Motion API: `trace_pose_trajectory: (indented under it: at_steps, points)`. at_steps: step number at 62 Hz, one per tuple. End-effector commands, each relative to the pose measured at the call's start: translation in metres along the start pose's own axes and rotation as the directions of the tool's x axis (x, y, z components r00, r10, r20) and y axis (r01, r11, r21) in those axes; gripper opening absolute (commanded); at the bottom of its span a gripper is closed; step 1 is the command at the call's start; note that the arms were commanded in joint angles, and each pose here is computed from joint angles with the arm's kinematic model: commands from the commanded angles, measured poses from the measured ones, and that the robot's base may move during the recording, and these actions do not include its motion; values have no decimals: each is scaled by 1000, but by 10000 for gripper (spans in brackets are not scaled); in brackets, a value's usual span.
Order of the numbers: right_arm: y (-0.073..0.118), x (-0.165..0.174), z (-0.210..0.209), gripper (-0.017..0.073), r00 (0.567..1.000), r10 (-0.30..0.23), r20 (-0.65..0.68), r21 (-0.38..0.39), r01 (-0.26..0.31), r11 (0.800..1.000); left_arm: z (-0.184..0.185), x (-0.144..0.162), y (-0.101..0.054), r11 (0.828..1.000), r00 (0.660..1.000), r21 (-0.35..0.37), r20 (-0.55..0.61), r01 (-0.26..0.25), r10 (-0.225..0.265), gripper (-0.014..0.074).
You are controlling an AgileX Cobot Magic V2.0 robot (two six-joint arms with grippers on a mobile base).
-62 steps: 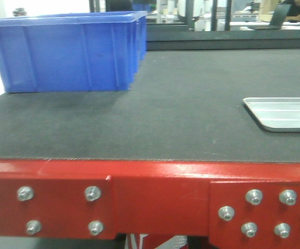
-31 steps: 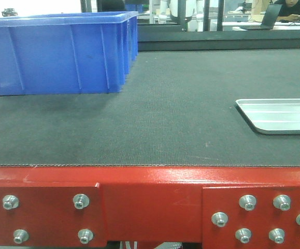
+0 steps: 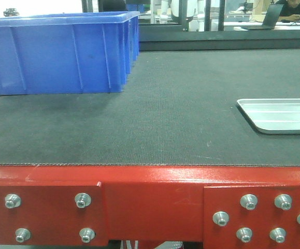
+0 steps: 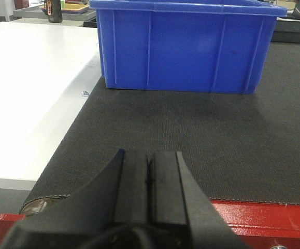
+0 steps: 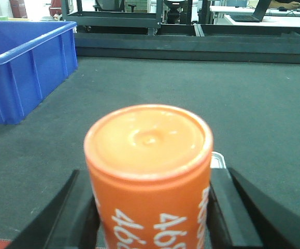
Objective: Grab orange capacitor from left shelf to right conveyor
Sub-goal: 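Carry the capacitor with the right gripper over the conveyor tray, then lower the capacitor onto the steel tray and open the right gripper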
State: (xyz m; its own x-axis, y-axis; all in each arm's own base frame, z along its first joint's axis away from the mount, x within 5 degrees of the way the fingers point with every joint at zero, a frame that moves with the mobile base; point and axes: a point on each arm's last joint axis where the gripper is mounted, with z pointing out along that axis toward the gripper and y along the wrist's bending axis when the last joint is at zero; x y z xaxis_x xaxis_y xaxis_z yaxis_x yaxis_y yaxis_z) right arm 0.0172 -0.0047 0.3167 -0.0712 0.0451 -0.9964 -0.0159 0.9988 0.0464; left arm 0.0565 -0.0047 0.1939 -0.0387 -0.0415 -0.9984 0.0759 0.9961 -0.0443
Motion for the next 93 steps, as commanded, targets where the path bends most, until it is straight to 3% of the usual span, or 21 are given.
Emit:
trace_pose_trajectory:
  at_steps: [1, 20, 42, 63, 82, 93]
  points:
    - [1, -17, -2, 122, 993, -11, 114, -10, 12, 1000, -2, -10, 0, 1000, 995, 1, 97, 5, -5, -127]
    - [5, -33, 17, 122, 988, -15, 152, -25, 19, 1000, -2, -10, 0, 1000, 995, 1, 97, 5, -5, -127]
    - [19, -65, 146, 122, 999, -31, 44, -62, 34, 997, -2, -10, 0, 1000, 995, 1, 97, 5, -5, -127]
    - [22, 3, 251, 121, 998, -28, -57, -91, 23, 996, -2, -10, 0, 1000, 995, 1, 97, 5, -5, -127]
    - [-15, 49, 270, 119, 988, 12, 156, -16, -10, 1000, -2, -10, 0, 1000, 995, 1, 97, 5, -5, -127]
    - [-30, 72, 283, 119, 989, 21, 149, 21, -24, 999, -2, -10, 0, 1000, 995, 1, 97, 5, -5, -127]
